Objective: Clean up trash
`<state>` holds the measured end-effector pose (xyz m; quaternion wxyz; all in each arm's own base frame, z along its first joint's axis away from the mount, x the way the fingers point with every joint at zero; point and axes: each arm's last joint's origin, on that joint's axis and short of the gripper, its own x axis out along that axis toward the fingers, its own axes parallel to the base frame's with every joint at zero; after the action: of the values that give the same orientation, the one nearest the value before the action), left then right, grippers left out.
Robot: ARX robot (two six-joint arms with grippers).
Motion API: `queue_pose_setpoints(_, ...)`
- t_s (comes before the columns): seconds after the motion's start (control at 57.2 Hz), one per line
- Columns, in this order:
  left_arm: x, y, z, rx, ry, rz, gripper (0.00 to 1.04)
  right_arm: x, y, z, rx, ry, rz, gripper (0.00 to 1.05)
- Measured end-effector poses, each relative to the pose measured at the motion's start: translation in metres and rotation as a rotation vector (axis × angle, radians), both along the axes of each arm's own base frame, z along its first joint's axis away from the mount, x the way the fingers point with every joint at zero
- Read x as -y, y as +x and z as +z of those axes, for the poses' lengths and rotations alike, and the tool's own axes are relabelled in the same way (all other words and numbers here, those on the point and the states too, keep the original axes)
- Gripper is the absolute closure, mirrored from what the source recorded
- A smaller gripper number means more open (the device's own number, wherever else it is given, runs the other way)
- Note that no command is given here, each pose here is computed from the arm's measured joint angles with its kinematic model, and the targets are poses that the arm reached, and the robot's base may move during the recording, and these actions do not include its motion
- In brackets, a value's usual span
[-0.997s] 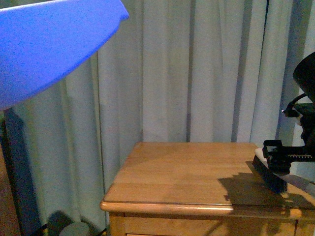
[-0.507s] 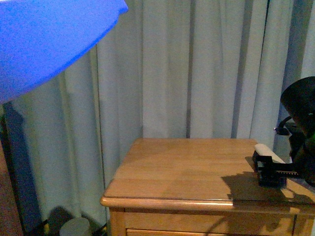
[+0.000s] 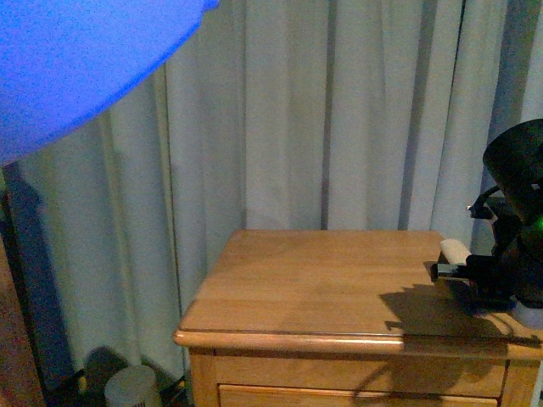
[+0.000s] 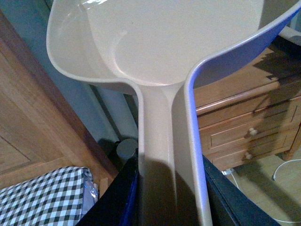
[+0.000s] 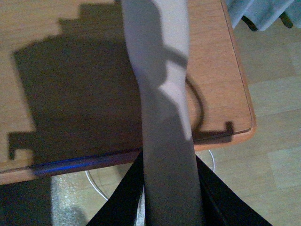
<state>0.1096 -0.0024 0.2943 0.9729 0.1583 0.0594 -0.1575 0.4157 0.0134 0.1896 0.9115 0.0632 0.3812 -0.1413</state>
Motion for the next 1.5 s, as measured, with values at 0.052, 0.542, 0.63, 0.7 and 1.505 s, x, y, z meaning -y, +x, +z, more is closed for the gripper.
queue_pose_setpoints(0.052, 0.000, 0.000, 0.000, 0.000, 0.000, 0.000, 0.76, 0.000, -0.003, 0.002, 0.011, 0.003, 0.005, 0.83)
queue_pose_setpoints(0.542, 0.000, 0.000, 0.000, 0.000, 0.000, 0.000, 0.76, 0.009, -0.103, 0.102, 0.427, -0.159, -0.036, 0.84)
queue_pose_setpoints(0.63, 0.000, 0.000, 0.000, 0.000, 0.000, 0.000, 0.76, 0.009, -0.139, 0.109, 0.477, -0.181, -0.067, 0.84)
queue_pose_setpoints(0.7, 0.000, 0.000, 0.000, 0.000, 0.000, 0.000, 0.76, 0.008, -0.162, 0.110, 0.506, -0.198, -0.073, 0.84)
queue_pose_setpoints(1.505, 0.000, 0.000, 0.000, 0.000, 0.000, 0.000, 0.76, -0.003, -0.302, 0.089, 0.590, -0.233, -0.080, 0.84)
